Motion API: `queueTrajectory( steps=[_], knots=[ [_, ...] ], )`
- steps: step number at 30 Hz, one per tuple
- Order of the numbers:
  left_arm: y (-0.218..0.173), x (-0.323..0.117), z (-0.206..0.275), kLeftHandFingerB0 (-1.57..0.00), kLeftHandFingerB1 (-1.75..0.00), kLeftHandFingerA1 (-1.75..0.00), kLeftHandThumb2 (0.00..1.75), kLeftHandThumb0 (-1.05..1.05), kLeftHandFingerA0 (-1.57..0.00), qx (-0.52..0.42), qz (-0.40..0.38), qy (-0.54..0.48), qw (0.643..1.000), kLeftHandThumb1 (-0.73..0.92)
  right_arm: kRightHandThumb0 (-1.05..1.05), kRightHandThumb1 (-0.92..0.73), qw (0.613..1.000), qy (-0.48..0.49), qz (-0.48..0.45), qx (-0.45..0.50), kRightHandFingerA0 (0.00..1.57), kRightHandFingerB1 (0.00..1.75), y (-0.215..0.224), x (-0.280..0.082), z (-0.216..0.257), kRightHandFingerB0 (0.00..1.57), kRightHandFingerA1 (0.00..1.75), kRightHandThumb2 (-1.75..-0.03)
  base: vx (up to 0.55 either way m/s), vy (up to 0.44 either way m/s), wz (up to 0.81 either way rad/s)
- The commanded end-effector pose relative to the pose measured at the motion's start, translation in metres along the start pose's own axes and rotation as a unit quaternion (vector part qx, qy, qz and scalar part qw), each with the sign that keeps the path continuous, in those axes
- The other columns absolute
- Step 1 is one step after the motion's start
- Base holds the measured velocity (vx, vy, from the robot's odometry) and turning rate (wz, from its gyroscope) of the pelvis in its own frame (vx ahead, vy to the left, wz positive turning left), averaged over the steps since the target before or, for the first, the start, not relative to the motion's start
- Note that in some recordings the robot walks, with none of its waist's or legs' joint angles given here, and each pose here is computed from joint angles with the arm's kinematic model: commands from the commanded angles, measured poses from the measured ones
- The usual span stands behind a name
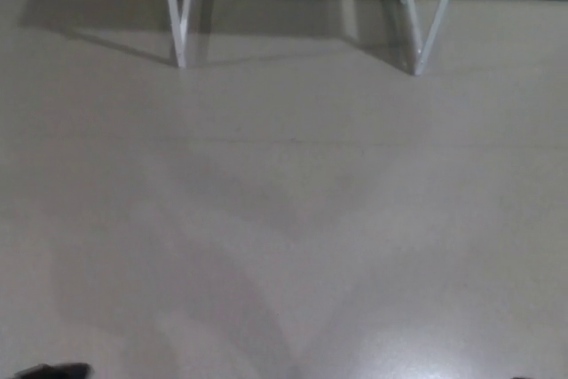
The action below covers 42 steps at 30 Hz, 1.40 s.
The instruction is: The robot walk towards a table in front and click the button on the base of the boilling pot using its left middle finger
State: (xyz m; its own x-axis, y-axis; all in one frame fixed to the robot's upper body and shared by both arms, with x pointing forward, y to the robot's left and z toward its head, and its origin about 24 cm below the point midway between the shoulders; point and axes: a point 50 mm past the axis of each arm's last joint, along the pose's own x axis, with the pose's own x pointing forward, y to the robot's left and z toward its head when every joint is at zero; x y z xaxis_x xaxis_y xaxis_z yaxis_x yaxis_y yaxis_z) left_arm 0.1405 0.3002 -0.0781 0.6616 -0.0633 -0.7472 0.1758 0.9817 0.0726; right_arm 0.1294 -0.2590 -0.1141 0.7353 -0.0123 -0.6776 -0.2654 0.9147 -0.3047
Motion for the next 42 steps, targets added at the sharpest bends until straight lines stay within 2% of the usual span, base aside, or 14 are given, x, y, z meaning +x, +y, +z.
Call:
queueTrajectory(
  steps=[1,5,6,19,28,42],
  knots=[
    [0.0065,-0.0023,0.0026,-0.31,-0.34,-0.42,0.56,-0.27,-0.37,0.000,0.005,0.001,1.000,0.49,0.13,-0.88,1.000,-0.009,-0.004,-0.008,0.14,0.54,-0.0049,-0.0011,0.0003,0.10,0.54,-1.27,0.19,0.249,0.01],
    [0.0064,-0.0027,0.0025,-0.32,-0.35,-0.42,0.56,-0.25,-0.39,-0.004,0.003,0.000,1.000,0.50,0.13,-0.88,1.000,-0.005,-0.004,-0.007,0.13,0.54,-0.0046,-0.0010,0.0003,0.09,0.53,-1.27,0.23,0.196,-0.01],
    [0.0065,-0.0027,0.0024,-0.32,-0.35,-0.43,0.56,-0.25,-0.39,-0.002,0.003,0.000,1.000,0.50,0.24,-0.92,1.000,-0.005,-0.004,-0.009,0.30,0.37,-0.0046,-0.0010,0.0003,0.02,0.55,-0.90,0.21,0.080,0.10],
    [0.0064,-0.0029,0.0029,-0.31,-0.35,-0.42,0.56,-0.27,-0.39,0.010,0.005,0.003,1.000,0.49,0.24,-0.92,1.000,-0.005,-0.003,-0.008,0.30,0.39,-0.0049,0.0004,0.0006,0.01,0.57,-0.93,0.26,-0.117,0.23],
    [0.0059,-0.0029,0.0028,-0.33,-0.34,-0.41,0.55,-0.26,-0.38,0.012,0.007,0.004,1.000,0.50,0.24,-0.92,1.000,-0.003,-0.001,-0.014,0.32,0.40,-0.0047,0.0006,0.0001,0.02,0.58,-0.92,0.17,-0.137,-0.04],
    [0.0067,-0.0016,0.0046,-0.34,-0.35,-0.41,0.56,-0.26,-0.41,0.021,0.010,0.006,1.000,0.50,0.24,-0.92,1.000,0.000,0.000,-0.028,0.32,0.40,-0.0056,0.0026,0.0016,0.04,0.57,-0.89,0.14,0.045,0.03]
  ],
)
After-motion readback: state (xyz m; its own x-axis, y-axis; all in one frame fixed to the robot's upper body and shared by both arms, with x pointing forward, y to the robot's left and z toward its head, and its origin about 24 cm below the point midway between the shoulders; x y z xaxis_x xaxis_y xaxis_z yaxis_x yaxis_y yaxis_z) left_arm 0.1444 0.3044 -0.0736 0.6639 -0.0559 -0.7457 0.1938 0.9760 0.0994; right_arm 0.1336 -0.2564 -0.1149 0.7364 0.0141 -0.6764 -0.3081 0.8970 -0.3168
